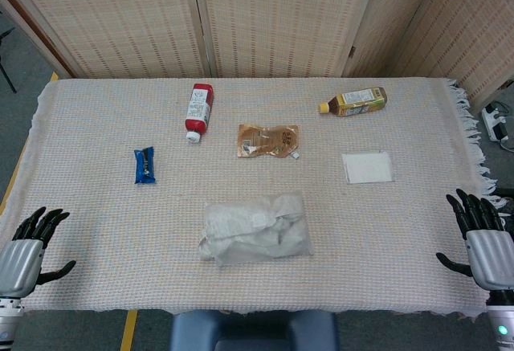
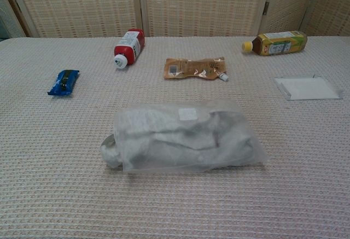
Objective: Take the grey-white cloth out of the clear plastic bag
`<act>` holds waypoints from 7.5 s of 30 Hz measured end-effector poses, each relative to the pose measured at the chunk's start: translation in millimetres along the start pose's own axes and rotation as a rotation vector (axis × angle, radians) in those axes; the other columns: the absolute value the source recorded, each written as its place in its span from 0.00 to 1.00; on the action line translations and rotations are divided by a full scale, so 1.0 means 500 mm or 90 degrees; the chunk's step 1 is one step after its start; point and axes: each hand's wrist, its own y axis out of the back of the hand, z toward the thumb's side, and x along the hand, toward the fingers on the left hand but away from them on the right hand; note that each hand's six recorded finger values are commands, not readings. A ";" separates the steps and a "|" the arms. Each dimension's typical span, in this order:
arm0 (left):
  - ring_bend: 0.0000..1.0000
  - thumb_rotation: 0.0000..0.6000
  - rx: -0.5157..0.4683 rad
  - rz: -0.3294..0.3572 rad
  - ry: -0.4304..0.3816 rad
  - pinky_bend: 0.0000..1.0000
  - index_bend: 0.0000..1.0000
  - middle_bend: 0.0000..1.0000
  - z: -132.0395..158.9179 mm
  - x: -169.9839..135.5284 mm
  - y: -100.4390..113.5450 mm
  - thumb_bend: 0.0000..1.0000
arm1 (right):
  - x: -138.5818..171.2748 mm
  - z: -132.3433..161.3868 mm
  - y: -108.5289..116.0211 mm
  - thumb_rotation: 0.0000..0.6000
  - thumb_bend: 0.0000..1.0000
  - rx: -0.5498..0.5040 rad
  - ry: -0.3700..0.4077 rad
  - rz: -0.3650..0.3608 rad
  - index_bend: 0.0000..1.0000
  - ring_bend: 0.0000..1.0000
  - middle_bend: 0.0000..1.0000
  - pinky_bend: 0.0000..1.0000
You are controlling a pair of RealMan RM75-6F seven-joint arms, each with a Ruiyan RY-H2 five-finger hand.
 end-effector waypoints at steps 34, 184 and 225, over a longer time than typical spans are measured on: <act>0.05 1.00 -0.021 -0.022 -0.008 0.17 0.20 0.17 -0.006 0.017 -0.011 0.20 | -0.059 0.518 -0.258 1.00 0.07 -0.158 0.390 0.062 0.00 0.00 0.00 0.00; 1.00 1.00 -0.218 0.113 -0.306 1.00 0.72 1.00 0.408 0.105 -0.307 0.56 | -0.197 0.283 -0.185 1.00 0.12 -0.117 0.138 0.020 0.47 0.00 0.02 0.00; 1.00 1.00 -0.209 0.134 -0.295 1.00 0.72 1.00 0.373 0.124 -0.262 0.57 | -0.366 0.531 -0.316 1.00 0.45 -0.199 0.102 0.049 0.62 0.00 0.05 0.00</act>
